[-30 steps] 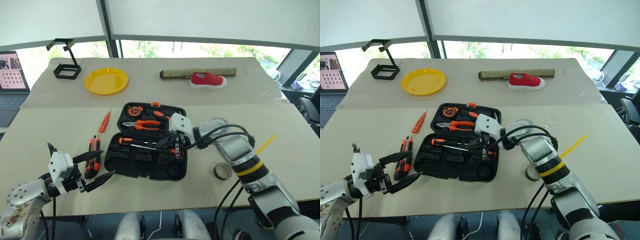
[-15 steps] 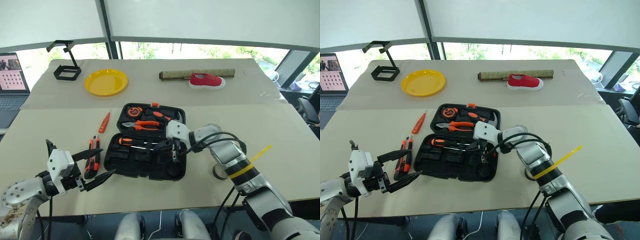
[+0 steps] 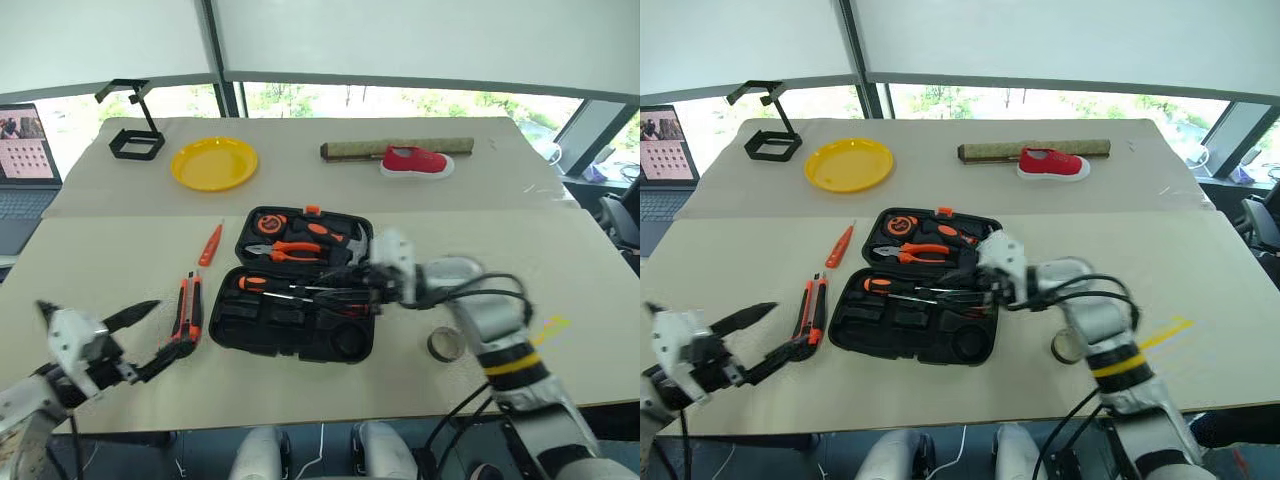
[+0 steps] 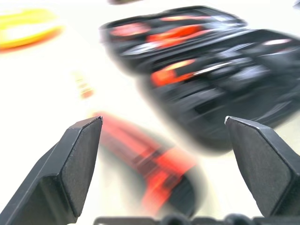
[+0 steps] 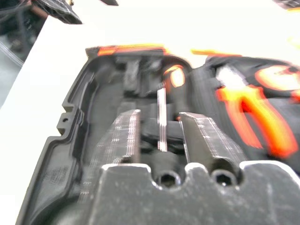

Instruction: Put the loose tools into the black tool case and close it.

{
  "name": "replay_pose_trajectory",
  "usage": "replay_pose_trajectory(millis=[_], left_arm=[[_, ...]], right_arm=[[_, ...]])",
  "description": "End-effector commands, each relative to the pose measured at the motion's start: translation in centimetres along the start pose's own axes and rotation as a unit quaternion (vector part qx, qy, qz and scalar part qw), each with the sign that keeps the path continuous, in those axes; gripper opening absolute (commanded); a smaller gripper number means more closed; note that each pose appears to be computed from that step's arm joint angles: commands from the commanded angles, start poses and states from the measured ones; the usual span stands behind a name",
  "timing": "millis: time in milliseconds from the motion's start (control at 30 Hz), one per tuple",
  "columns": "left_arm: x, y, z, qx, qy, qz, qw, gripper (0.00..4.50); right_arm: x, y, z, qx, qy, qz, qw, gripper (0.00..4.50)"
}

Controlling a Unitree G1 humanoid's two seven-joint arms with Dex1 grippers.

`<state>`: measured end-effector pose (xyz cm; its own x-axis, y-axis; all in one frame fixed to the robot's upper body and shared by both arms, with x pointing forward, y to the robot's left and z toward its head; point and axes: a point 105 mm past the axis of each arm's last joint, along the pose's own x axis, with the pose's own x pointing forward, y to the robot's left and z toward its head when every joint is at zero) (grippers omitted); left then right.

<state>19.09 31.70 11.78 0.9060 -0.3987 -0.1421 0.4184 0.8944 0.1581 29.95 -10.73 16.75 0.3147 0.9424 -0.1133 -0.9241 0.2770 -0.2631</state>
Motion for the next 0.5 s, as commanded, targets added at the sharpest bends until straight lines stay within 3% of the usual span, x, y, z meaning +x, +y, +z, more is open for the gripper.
replay_pose_trajectory(millis=[33,133,367,500], left_arm=[[-3.0,2.7,-0.3,0.008,-0.002,0.086,0.996,4.50],[-5.7,4.7,-2.7,-0.034,0.040,0.168,0.984,4.50],[-4.2,5.7,-2.6,-0.093,0.044,0.177,0.979,4.50],[0.3,5.3,-0.3,-0.126,0.038,0.108,0.985,4.50]], right_arm=[[-3.6,0.6,1.3,-0.038,-0.053,-0.026,0.998,3.49],[-7.1,0.9,0.8,-0.048,-0.089,-0.088,0.991,4.47],[-9.0,1.4,0.4,-0.039,-0.133,-0.195,0.971,4.47],[-8.3,2.4,1.5,-0.035,-0.178,-0.207,0.961,4.47]])
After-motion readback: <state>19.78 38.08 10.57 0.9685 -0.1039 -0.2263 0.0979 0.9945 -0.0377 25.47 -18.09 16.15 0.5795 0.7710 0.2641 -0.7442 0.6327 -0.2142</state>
